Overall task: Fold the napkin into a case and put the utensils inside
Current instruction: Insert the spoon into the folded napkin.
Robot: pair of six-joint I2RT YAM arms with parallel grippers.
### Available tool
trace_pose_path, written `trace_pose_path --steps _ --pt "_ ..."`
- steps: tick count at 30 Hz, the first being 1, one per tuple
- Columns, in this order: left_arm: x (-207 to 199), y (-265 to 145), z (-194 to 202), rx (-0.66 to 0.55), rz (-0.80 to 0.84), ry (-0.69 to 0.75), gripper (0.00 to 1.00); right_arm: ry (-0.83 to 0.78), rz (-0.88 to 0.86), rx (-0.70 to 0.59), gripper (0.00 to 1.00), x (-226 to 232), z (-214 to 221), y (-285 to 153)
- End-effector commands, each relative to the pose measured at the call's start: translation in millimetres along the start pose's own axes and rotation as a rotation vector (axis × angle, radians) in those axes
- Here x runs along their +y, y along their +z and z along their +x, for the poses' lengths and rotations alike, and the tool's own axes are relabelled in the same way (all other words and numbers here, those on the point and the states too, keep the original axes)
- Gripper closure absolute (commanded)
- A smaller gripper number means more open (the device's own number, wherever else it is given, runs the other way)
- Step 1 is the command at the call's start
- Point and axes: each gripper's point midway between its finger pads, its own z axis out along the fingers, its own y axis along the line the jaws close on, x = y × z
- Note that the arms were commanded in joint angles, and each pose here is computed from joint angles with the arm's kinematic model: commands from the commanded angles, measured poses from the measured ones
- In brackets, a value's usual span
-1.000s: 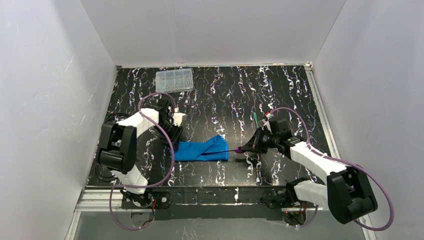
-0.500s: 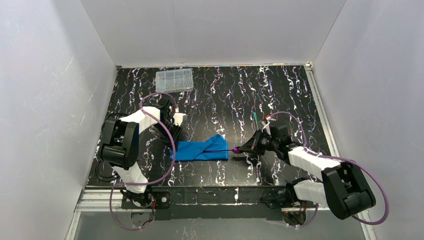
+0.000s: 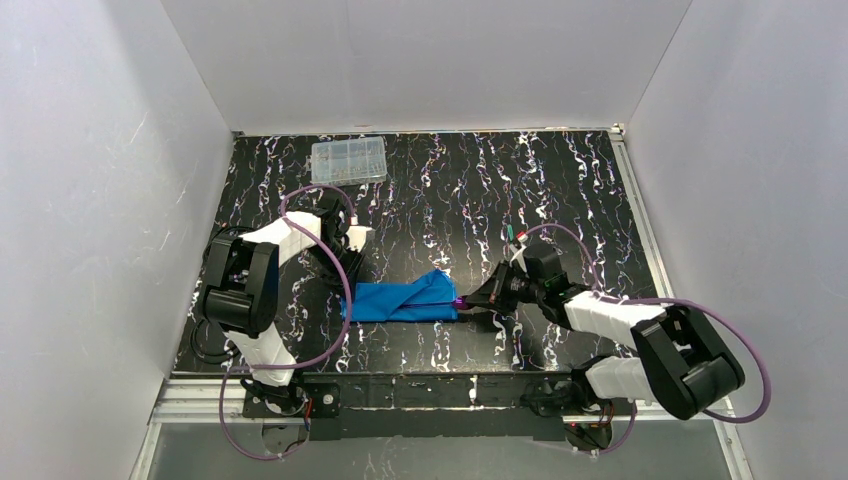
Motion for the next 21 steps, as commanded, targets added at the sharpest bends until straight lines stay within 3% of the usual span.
trace_pose_path --steps 1,21 --pt "-3.2 -4.1 -0.5 0.007 0.018 0.006 0.86 -0.042 -0.044 -0.063 0.99 24.9 -16.3 10.6" --pt "-4.2 -6.3 0.3 0.008 0.022 0.012 0.88 -0.07 0.011 -0.061 0.99 28.3 -13.4 45.5"
